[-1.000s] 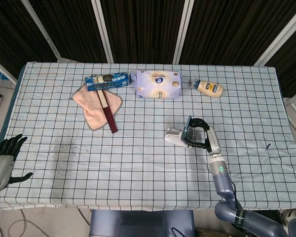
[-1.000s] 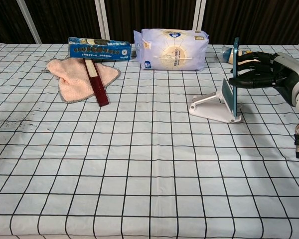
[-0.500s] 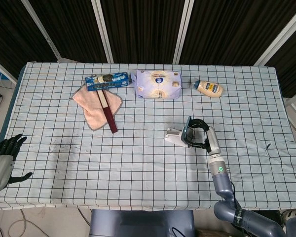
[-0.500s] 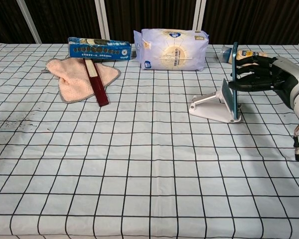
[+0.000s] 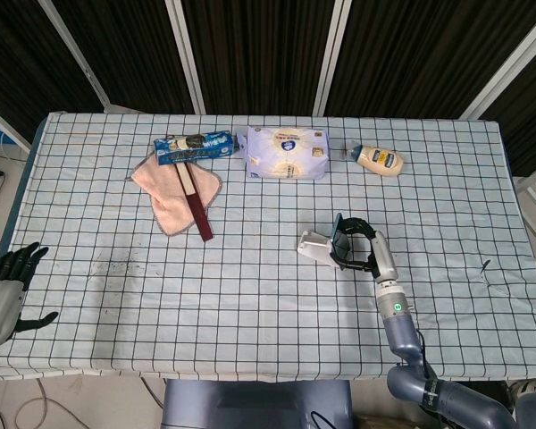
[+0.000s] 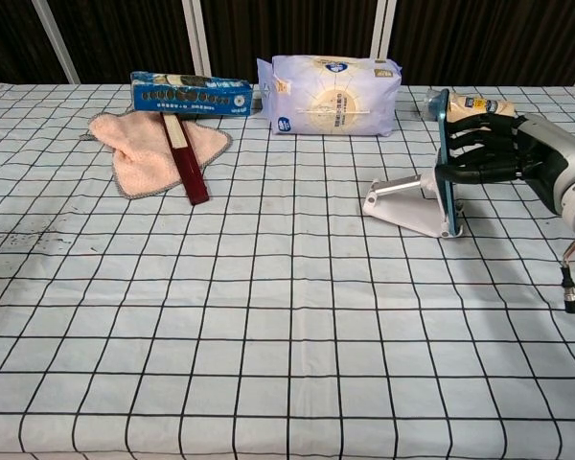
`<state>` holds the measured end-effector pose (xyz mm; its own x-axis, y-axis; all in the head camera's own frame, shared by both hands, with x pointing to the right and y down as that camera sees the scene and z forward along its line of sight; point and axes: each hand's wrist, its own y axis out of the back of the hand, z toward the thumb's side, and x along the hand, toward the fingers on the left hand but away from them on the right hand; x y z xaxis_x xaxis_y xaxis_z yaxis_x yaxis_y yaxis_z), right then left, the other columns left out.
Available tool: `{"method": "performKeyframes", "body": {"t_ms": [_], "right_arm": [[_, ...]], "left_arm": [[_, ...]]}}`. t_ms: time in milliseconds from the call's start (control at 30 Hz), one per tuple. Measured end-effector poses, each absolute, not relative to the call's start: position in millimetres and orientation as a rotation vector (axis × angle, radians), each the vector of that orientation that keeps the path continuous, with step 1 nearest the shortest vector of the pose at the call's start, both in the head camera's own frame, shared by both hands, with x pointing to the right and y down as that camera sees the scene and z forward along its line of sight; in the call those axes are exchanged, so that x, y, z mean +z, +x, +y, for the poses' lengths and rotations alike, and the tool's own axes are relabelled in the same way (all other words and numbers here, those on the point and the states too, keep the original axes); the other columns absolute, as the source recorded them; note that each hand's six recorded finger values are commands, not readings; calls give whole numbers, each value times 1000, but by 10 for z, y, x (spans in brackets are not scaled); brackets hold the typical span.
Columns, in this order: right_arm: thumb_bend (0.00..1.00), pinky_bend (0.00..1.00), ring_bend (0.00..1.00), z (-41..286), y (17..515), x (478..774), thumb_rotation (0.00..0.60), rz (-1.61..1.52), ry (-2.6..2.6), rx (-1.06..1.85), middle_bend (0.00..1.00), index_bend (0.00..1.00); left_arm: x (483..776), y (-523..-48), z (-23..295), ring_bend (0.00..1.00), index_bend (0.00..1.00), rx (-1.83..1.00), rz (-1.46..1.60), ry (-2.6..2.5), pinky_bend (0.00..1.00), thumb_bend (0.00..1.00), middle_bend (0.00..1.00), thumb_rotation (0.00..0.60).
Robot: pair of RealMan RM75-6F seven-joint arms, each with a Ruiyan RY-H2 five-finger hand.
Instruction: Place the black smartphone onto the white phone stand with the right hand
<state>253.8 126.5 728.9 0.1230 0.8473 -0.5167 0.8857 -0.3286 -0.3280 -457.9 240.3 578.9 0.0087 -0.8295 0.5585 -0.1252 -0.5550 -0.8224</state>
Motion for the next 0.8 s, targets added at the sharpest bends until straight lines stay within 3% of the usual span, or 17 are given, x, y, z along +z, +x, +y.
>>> {"method": "performKeyframes", "body": {"t_ms": [133, 333, 600, 800], "right_arm": [[550, 178, 443, 1266, 2530, 7299, 600, 1780, 2310, -1001, 512, 657], [352, 166, 365, 1272, 2494, 7293, 600, 1762, 2324, -1002, 437, 569], [106, 152, 239, 1281, 2475, 7288, 600, 1748, 2337, -1016, 244, 325], [14, 141, 156, 1281, 2473, 7283, 600, 1740, 2345, -1037, 154, 184]], "left_arm": [[5786, -4579, 2402, 0, 0, -1596, 984, -1721, 0, 0, 0, 600], [5786, -4580, 2399, 0, 0, -1595, 985, -1721, 0, 0, 0, 600], [5782, -4579, 2398, 0, 0, -1594, 986, -1719, 0, 0, 0, 600], [5780, -4579, 2397, 0, 0, -1592, 987, -1719, 0, 0, 0, 600]]}}
